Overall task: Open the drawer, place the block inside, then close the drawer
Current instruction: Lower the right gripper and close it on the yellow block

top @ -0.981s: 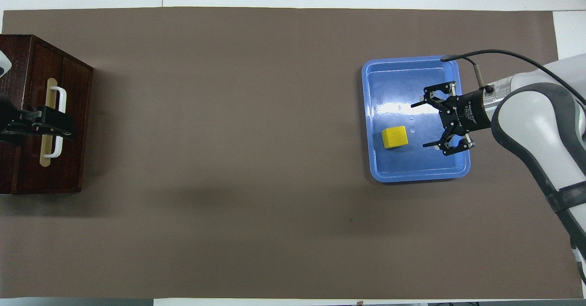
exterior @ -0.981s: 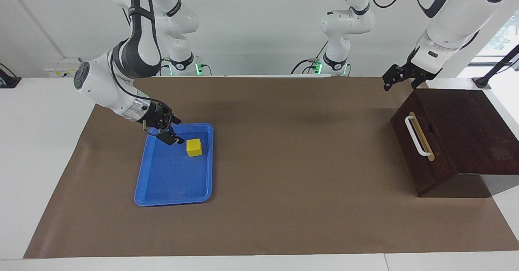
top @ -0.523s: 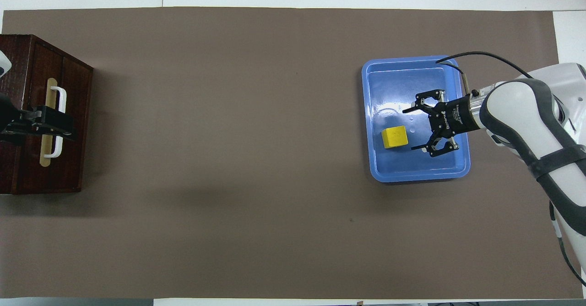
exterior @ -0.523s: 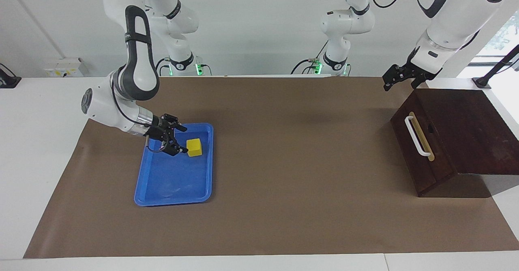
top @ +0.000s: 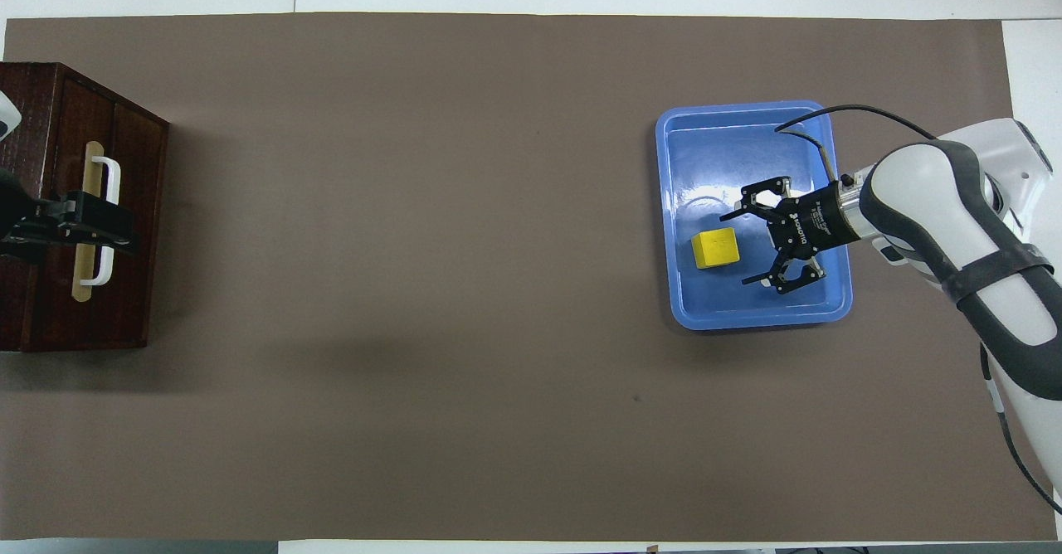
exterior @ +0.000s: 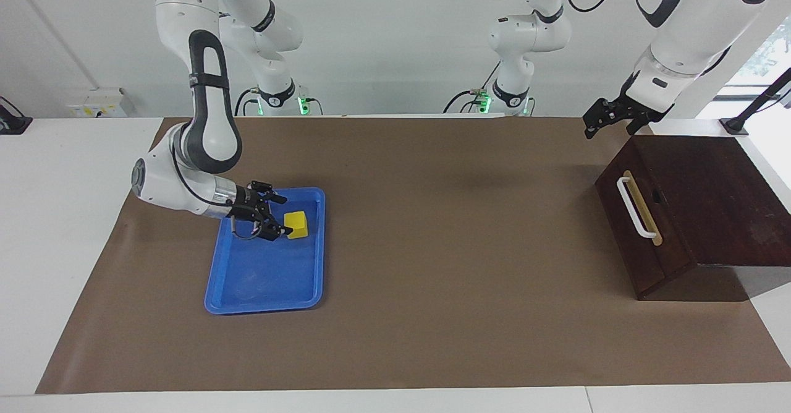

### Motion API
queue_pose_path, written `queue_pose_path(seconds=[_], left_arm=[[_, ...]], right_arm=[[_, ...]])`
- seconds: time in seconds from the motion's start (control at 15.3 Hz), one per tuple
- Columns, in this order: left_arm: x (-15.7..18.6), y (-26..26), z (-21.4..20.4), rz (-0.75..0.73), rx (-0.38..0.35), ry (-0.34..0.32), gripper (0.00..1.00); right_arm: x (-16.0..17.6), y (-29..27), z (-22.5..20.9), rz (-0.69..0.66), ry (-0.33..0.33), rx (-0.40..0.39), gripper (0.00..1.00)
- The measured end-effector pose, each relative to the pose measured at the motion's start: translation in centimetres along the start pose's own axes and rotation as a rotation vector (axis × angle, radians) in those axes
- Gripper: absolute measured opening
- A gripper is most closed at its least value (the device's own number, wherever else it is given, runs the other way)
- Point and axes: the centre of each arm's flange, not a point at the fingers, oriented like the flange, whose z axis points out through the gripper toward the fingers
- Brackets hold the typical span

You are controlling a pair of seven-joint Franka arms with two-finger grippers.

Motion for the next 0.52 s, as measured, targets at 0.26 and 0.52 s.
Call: queue_pose_path(seconds=[0.26,0.52], left_arm=[[0.0,0.0,0.0,0.0,0.0,0.0,1.0],[0.0,0.0,0.0,0.0,0.0,0.0,1.0]], right_arm=[[0.4,-0.1,0.2,0.005,-0.002,0.015,1.0],[0.3,-0.3,1.1,0.005,0.011,0.027,1.0]])
